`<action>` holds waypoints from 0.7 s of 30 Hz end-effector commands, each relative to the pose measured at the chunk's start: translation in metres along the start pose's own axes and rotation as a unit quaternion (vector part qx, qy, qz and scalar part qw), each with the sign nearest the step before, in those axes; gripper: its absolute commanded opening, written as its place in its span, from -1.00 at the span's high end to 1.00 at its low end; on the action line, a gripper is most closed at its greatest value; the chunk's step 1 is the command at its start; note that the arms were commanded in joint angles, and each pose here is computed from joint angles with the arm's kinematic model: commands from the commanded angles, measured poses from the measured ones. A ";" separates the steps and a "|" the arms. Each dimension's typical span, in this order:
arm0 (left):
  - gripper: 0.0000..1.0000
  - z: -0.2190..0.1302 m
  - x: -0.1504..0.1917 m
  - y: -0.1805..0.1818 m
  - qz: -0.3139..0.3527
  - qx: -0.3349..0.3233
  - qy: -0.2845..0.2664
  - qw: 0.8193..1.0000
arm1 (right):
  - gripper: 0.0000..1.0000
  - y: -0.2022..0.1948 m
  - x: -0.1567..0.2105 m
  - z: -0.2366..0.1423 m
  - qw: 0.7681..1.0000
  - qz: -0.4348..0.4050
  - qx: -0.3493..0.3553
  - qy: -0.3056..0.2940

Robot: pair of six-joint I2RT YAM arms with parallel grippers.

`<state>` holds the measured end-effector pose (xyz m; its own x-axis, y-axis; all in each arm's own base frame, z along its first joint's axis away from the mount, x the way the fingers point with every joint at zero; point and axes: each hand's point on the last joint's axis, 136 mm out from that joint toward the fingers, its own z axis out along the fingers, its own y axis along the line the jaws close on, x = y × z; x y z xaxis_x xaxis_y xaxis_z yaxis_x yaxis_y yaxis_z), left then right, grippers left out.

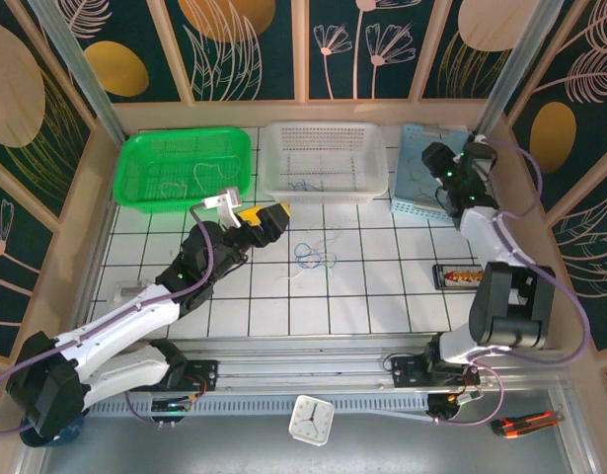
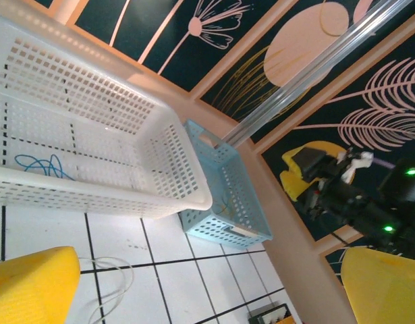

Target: Untangle the cables

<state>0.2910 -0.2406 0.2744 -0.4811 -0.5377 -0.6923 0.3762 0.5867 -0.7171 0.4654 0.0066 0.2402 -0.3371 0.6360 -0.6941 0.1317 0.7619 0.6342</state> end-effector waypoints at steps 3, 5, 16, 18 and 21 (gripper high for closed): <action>-0.98 0.002 0.014 0.026 0.033 -0.050 0.023 0.998 | -0.09 0.064 0.052 -0.028 0.994 -0.042 -0.085 0.047; -0.98 0.005 0.022 0.034 0.041 -0.065 0.040 0.996 | -0.09 0.077 0.078 -0.037 0.991 -0.054 -0.104 0.072; -0.73 0.016 0.080 0.091 0.118 -0.150 0.154 0.970 | -0.10 0.091 0.204 -0.089 0.967 -0.098 -0.152 0.178; -0.60 0.021 0.093 0.101 0.133 -0.159 0.183 0.961 | -0.09 0.090 0.221 -0.096 0.964 -0.108 -0.153 0.191; -0.50 0.026 0.112 0.111 0.146 -0.162 0.212 0.953 | -0.10 0.087 0.247 -0.104 0.957 -0.119 -0.156 0.212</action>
<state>0.2997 -0.2448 0.1227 -0.6853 -0.1508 -0.7125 0.2660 0.8589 -0.4377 0.3031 0.2143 0.1613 -0.6980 0.2945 -0.6528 -0.2471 0.7565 0.6055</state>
